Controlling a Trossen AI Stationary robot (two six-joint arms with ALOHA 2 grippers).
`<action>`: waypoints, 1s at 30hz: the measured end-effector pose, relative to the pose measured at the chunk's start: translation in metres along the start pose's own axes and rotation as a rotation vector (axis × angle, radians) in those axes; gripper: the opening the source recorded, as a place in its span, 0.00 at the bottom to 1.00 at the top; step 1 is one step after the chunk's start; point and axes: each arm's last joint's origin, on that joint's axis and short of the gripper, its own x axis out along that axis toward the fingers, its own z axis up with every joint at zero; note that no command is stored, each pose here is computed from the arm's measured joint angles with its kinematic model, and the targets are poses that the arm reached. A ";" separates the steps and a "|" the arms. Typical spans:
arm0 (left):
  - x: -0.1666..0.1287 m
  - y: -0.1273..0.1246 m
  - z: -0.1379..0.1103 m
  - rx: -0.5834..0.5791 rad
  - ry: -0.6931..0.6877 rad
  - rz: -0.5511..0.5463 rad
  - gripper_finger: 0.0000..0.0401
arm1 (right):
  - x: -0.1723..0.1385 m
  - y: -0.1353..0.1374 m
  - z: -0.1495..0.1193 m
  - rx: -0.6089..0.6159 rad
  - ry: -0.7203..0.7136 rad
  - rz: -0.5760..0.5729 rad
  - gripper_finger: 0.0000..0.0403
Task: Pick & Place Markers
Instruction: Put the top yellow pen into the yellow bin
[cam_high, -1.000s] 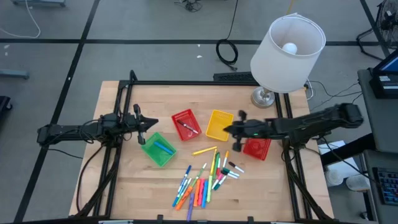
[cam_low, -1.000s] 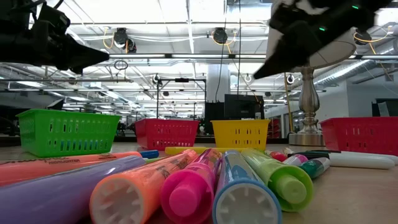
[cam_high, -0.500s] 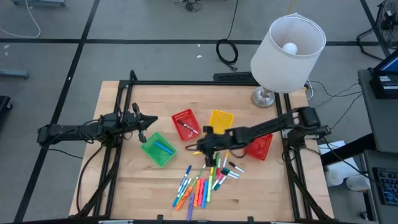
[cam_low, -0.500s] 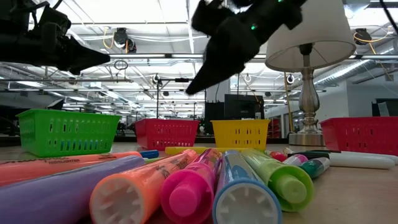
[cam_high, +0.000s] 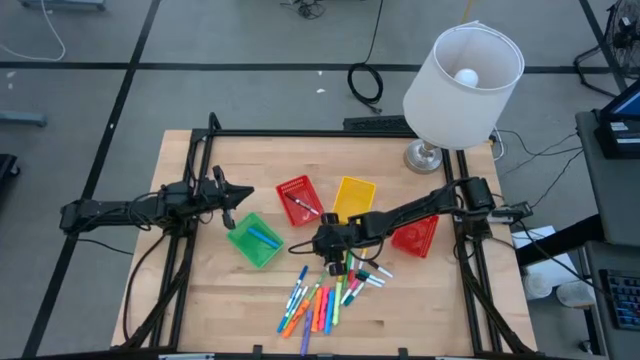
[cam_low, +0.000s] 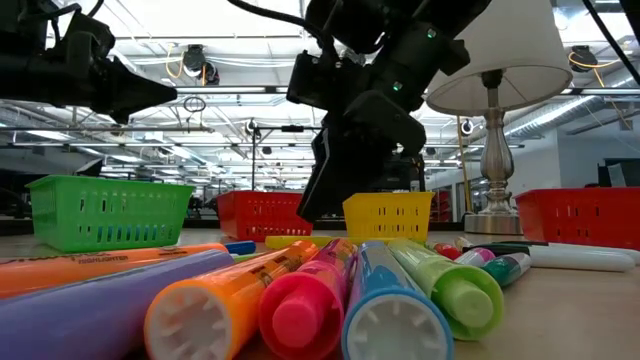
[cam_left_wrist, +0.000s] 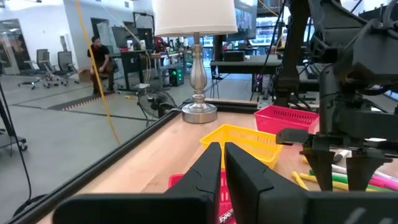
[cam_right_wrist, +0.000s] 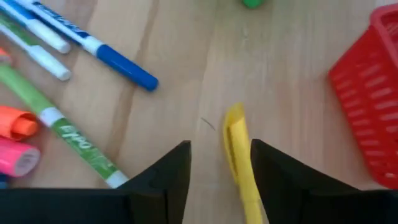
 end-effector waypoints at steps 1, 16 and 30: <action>0.000 0.000 0.000 -0.003 0.000 0.000 0.08 | 0.000 -0.001 0.000 -0.002 0.002 -0.017 0.40; 0.000 0.000 -0.001 -0.016 0.008 0.000 0.08 | 0.010 -0.007 -0.008 -0.047 0.050 -0.047 0.32; 0.000 0.000 -0.001 -0.002 0.009 0.001 0.08 | 0.031 -0.010 -0.017 -0.059 0.075 -0.003 0.26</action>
